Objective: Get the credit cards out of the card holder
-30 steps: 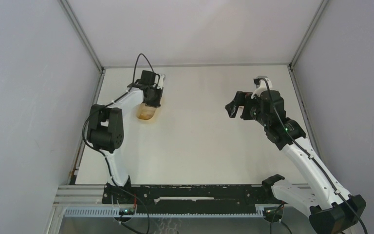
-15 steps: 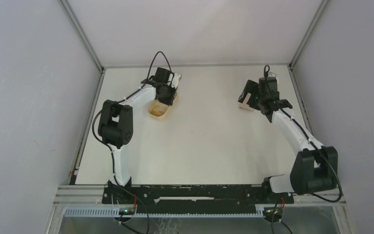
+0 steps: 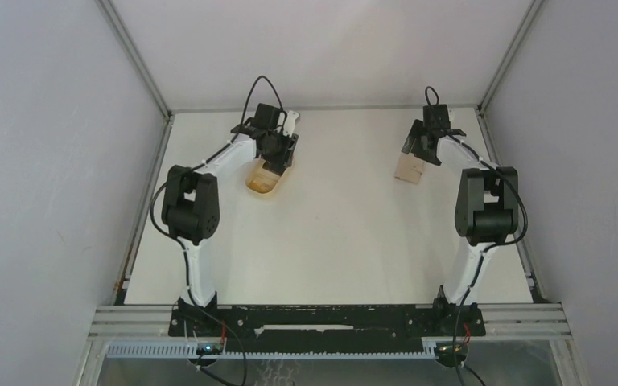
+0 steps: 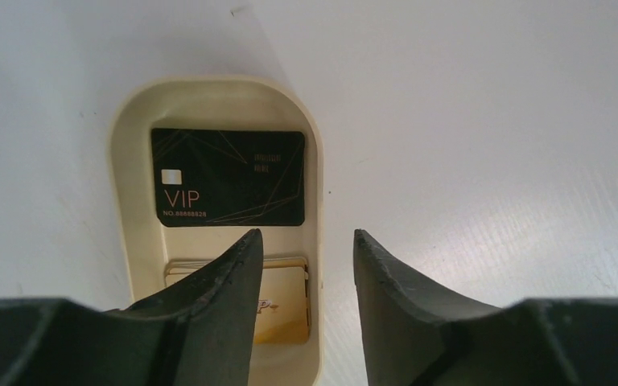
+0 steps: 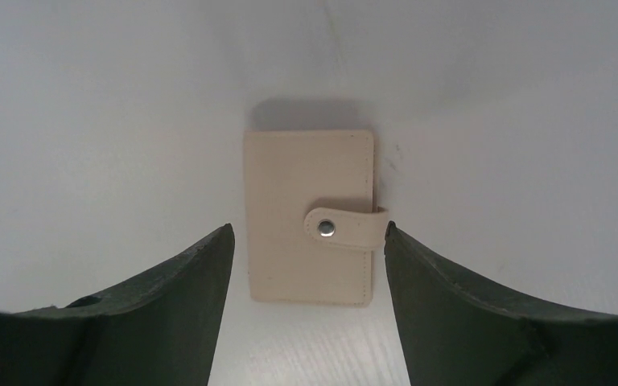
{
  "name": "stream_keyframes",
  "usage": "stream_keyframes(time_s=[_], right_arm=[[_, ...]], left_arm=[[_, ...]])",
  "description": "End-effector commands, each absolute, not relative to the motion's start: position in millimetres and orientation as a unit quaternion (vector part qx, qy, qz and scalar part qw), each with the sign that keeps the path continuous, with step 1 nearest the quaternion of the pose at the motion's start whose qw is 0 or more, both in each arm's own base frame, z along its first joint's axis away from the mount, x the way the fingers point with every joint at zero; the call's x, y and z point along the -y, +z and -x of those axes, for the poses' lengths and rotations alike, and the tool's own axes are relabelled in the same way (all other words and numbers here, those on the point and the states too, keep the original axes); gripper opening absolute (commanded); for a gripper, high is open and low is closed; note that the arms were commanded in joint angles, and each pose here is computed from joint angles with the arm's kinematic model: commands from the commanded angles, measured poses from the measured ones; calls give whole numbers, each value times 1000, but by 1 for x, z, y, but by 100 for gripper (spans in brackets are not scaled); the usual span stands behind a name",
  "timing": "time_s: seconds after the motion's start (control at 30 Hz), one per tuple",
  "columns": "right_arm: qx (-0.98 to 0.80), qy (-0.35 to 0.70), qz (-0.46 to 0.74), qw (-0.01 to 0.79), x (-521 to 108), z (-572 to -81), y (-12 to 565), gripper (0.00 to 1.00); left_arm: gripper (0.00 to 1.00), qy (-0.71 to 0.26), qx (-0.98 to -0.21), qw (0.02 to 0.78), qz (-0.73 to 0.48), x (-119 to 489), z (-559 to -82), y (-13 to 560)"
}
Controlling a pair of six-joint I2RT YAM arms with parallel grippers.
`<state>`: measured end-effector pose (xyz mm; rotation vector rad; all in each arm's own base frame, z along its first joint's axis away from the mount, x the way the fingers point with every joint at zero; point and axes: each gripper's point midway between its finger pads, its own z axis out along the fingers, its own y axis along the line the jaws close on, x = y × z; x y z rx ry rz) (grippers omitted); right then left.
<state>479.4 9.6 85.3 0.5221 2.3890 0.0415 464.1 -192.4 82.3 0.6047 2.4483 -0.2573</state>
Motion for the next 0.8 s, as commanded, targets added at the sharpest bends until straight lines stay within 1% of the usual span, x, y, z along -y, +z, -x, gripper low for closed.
stream_keyframes(time_s=[0.0, 0.2, 0.3, 0.5, 0.53, 0.6, 0.7, 0.73, 0.77], right_arm=[[-925, 1, -182, 334, -5, -490, 85, 77], [-934, -10, -181, 309, -3, -493, 60, 71], [-939, -22, -179, 293, 0, -492, 51, 65], [-943, -32, -182, 276, 6, -490, 42, 56], [-945, -34, -181, 270, 8, -488, 40, 52], [-947, -38, -183, 263, 9, -486, 38, 37], [-948, -37, -183, 257, 8, -479, 39, 11], [-948, -38, -184, 257, 9, -477, 41, 4], [-948, -40, -183, 257, 9, -476, 41, 0]], left_arm=[[52, -92, -895, 372, -228, 195, -481, 150], [55, -85, -876, 416, -228, 186, -471, 209], [55, -85, -869, 431, -228, 183, -463, 231], [56, -108, -850, 464, -224, 183, -445, 272], [56, -112, -848, 467, -224, 184, -443, 276], [56, -119, -845, 470, -225, 186, -440, 280], [56, -123, -844, 471, -226, 188, -435, 283], [56, -126, -844, 470, -227, 189, -434, 283], [56, -129, -843, 469, -228, 191, -432, 282]])
